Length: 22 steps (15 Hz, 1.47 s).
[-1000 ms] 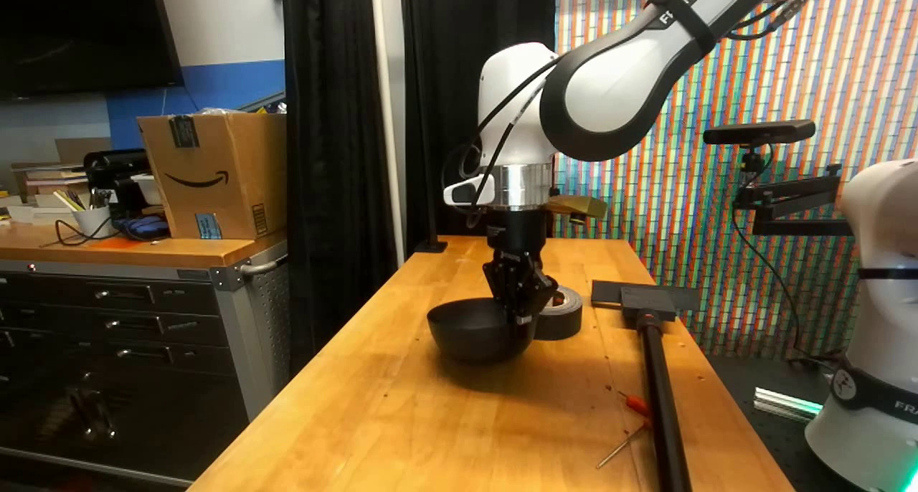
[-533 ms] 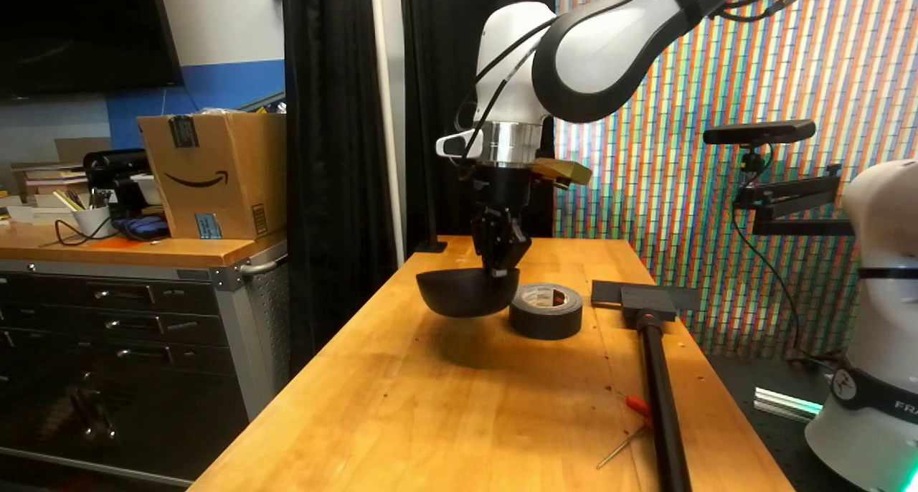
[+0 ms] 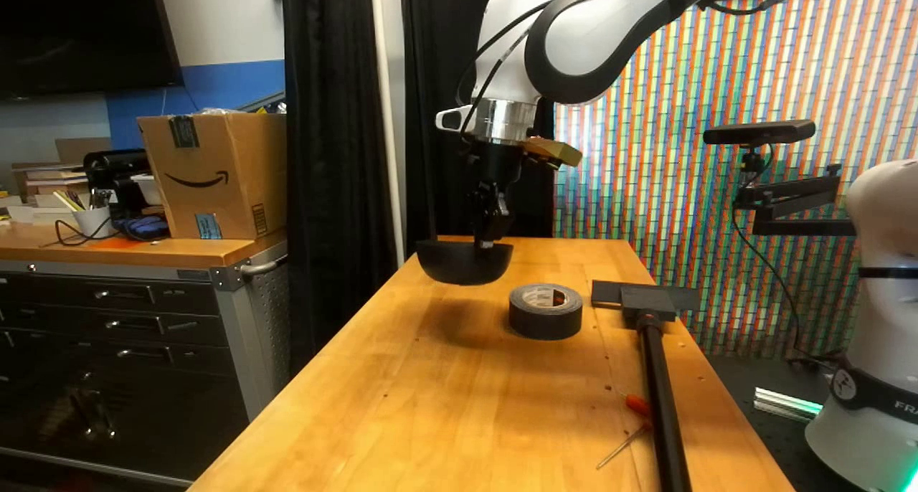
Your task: Move the black bowl to the right
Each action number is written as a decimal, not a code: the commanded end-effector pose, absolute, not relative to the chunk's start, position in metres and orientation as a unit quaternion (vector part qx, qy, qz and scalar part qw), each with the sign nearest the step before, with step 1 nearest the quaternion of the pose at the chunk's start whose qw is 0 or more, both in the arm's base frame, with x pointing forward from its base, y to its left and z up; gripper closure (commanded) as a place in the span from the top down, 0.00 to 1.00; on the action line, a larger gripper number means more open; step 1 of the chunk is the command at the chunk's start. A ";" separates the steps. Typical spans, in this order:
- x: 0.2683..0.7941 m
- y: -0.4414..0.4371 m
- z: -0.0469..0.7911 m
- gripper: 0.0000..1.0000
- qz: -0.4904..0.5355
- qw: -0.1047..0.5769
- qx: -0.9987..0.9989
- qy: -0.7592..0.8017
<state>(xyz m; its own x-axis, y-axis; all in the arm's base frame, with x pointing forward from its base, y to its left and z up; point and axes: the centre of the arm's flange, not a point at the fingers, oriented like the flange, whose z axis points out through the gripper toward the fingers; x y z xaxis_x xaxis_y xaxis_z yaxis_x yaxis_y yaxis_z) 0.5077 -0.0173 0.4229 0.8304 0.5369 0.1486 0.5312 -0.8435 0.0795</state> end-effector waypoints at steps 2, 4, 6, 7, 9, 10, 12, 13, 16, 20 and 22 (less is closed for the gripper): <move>0.499 -0.067 0.430 0.02 0.102 0.021 0.972 0.211; 0.491 -0.089 0.430 0.02 0.103 0.017 0.977 0.184; 0.485 -0.111 0.428 0.02 0.106 0.016 0.982 0.157; 0.481 -0.122 0.426 0.02 0.107 0.017 0.983 0.145; 0.471 -0.138 0.426 0.02 0.106 0.015 0.987 0.123; 0.467 -0.146 0.424 0.02 0.104 0.017 0.988 0.114; 0.459 -0.163 0.421 0.02 0.103 0.017 0.990 0.094; 0.453 -0.171 0.419 0.02 0.101 0.014 0.991 0.084; 0.439 -0.197 0.412 0.02 0.097 0.010 0.994 0.053; 0.427 -0.221 0.408 0.02 0.095 0.004 0.995 0.022; 0.428 -0.224 0.410 0.02 0.103 -0.001 0.995 0.017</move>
